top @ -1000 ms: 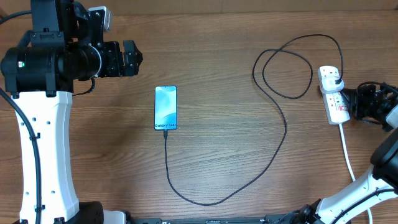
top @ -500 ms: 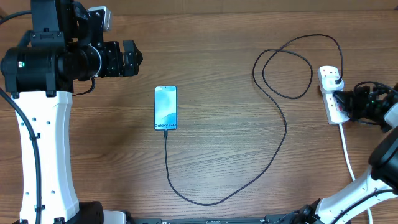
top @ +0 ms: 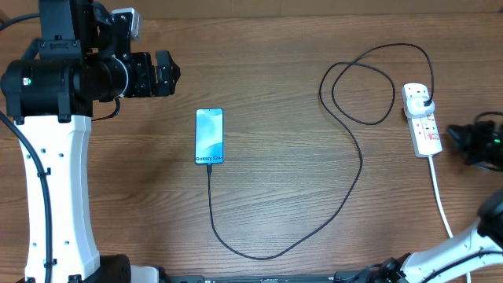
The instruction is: Plug charger to phone and switch on socket
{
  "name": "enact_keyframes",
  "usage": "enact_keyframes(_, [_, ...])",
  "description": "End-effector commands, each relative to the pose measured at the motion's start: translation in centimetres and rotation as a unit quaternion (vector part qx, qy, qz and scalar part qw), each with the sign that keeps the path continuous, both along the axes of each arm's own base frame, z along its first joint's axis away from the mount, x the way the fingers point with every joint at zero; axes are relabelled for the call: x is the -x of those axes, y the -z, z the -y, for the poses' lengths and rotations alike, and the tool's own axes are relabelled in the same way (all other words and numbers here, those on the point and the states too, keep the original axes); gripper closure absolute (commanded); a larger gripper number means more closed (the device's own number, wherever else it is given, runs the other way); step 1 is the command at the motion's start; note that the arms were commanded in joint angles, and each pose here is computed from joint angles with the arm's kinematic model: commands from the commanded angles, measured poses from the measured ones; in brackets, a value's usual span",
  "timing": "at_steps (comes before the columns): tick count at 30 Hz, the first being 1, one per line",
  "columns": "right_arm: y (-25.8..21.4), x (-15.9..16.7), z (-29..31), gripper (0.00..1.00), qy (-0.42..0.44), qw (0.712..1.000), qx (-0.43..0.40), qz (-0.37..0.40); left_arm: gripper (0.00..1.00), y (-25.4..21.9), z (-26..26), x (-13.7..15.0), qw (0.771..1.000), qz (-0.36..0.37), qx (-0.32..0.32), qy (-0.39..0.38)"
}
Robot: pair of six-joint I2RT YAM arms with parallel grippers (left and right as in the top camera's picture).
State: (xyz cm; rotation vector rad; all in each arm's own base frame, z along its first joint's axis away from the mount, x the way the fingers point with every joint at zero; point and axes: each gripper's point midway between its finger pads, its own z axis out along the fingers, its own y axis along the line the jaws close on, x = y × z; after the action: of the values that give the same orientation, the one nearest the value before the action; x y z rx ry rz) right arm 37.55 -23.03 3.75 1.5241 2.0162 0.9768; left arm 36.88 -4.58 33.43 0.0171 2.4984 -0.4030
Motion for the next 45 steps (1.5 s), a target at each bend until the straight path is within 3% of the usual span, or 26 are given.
enact_keyframes(1, [-8.1, -0.8, 2.2, 0.96, 0.000, 0.994, 0.080, 0.071, 0.01, -0.2, 0.1, -0.2, 1.000, 0.006, -0.003, 0.006])
enact_keyframes(12, [-22.7, -0.8, -3.7, 0.96, -0.078, 0.954, 0.226, 0.178, 0.00, -0.2, 0.1, -0.2, 1.000, 0.006, -0.003, 0.006])
enact_keyframes(23, [-30.9, 0.2, -13.5, 0.96, -0.166, 0.902, 0.358, 0.176, 0.00, -0.2, 0.1, -0.2, 1.000, 0.006, -0.003, 0.006])
enact_keyframes(30, [-32.8, 1.6, -20.1, 0.96, -0.246, 0.860, 0.416, 0.163, 0.00, -0.2, 0.1, -0.2, 1.000, 0.006, -0.003, 0.006])
enact_keyframes(43, [-31.8, 5.5, -28.9, 0.96, -0.353, 0.794, 0.476, 0.139, 0.01, -0.2, 0.1, -0.2, 1.000, 0.006, -0.003, 0.006])
enact_keyframes(44, [-31.7, 5.7, -29.4, 0.96, -0.360, 0.791, 0.474, 0.142, 0.00, -0.2, 0.1, -0.2, 1.000, 0.006, -0.003, 0.006])
enact_keyframes(45, [-31.6, 5.8, -29.8, 0.89, -0.366, 0.789, 0.472, 0.143, 0.00, -0.2, 0.1, -0.2, 1.000, 0.006, -0.003, 0.006])
